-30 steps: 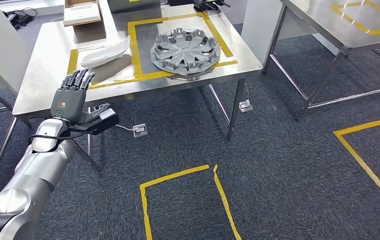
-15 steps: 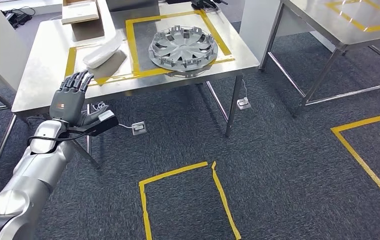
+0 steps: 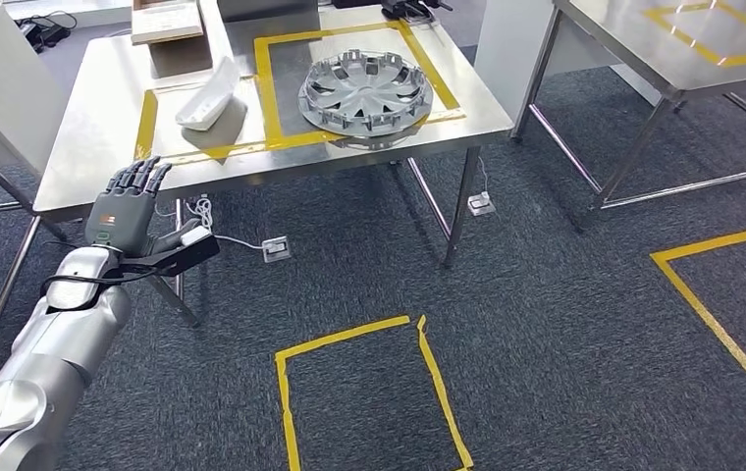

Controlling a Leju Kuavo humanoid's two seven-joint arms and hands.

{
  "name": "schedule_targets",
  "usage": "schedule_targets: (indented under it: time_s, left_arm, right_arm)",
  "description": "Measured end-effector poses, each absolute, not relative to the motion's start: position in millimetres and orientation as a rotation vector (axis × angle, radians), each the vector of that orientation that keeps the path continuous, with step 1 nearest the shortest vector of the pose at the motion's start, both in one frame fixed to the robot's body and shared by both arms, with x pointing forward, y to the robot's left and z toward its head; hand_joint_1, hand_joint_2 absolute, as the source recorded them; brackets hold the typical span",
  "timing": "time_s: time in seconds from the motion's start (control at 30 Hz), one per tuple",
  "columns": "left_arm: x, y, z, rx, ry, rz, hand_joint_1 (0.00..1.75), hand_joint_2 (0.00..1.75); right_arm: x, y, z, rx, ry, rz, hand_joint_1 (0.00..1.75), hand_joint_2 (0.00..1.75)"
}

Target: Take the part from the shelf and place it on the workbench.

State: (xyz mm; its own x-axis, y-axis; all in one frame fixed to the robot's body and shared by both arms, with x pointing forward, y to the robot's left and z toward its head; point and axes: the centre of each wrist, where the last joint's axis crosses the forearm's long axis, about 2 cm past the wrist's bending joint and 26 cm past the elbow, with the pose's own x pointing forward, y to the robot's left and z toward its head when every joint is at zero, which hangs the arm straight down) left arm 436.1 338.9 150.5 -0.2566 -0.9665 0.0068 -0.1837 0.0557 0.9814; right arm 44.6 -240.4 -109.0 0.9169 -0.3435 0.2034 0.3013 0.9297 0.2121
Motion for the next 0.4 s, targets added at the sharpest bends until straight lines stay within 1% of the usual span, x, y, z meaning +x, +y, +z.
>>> schedule_targets:
  time_s: [0.13,0.4]
  left_arm:
    - [435.3,343.4,149.7,1.195,-1.545,-1.278,0.00,1.75]
    - [433.2,348.2,144.7,1.108,-1.475,-1.251,0.00,1.75]
  right_arm:
    - [44.4,-238.8,-108.8,0.183,-0.240,-0.327,0.00,0.00]
    - [44.8,-237.1,-108.6,0.189,-0.229,-0.336,0.00,0.00]
